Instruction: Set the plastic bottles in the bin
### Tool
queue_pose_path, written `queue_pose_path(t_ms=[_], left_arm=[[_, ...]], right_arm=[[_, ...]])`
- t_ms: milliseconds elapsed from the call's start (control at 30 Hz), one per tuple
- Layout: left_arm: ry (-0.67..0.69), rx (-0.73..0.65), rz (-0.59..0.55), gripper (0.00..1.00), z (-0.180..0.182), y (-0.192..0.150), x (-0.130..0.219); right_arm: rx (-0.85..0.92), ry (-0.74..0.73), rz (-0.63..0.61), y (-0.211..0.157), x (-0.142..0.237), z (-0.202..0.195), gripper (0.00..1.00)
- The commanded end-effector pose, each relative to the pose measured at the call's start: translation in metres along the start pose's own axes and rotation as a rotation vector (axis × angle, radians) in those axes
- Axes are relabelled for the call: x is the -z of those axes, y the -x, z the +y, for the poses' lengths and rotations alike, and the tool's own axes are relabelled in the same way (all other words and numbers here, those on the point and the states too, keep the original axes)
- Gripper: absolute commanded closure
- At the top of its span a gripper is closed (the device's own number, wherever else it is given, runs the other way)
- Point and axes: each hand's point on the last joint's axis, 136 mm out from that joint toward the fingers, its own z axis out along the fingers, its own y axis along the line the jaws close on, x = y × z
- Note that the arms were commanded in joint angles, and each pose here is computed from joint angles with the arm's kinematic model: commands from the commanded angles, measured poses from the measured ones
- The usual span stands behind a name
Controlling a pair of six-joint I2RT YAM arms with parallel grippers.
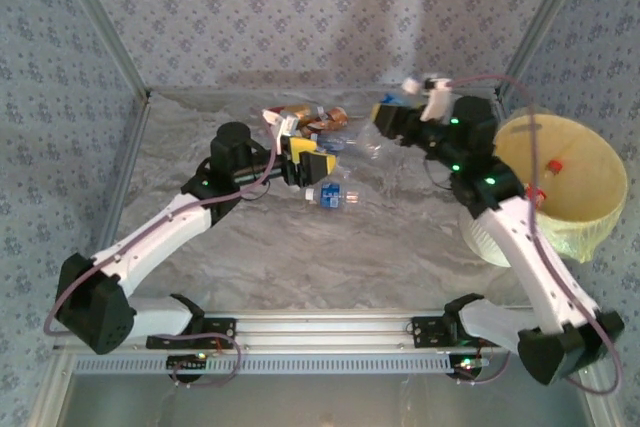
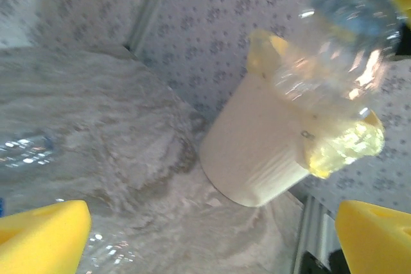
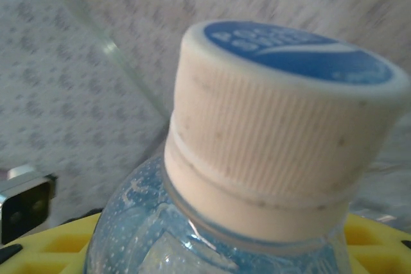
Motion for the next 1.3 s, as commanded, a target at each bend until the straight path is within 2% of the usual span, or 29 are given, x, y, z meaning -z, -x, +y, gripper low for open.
queue_pose_path(t_ms=[0,167,300,433,533,733,1000,1167,1267], left_arm=[[0.136,-0.031,-0.022,0.02,0.022,-0.003,0.006],[0.217,-0.002,-0.016,0.02,0.042,-0.009,0.004],[0.348,0.039,-0.025,0.02,0.069,-0.014,0.005],[0.441,0.061,-0.013,0.02,0.090,-0.020,0.007],[0.480,0.073,0.005,0.02,0.099,-0.022,0.007],[0.629,0.157,-0.003,0.02,0.132,-0.028,0.016],[0.754,0.178,0.013,0.02,0.154,-0.037,0.029],[0.769,0.190,0.019,0.02,0.159,-0.039,0.029],[0.779,0.203,0.028,0.02,0.161,-0.044,0.029]], right_arm=[[0.159,-0.331,0.043,0.004,0.053,-0.057,0.45],[0.191,-0.694,0.023,0.026,0.115,-0.119,0.45],[0.202,-0.991,0.059,0.029,0.158,-0.167,0.47],[0.254,-1.247,0.123,0.026,0.193,-0.198,0.47],[0.289,-1.368,0.153,0.026,0.210,-0.212,0.48],[0.359,-1.545,0.239,0.014,0.226,-0.239,0.46],[0.342,-1.655,0.262,0.007,0.253,-0.262,0.45],[0.331,-1.640,0.286,-0.003,0.255,-0.274,0.39],[0.341,-1.667,0.372,-0.017,0.257,-0.286,0.27]])
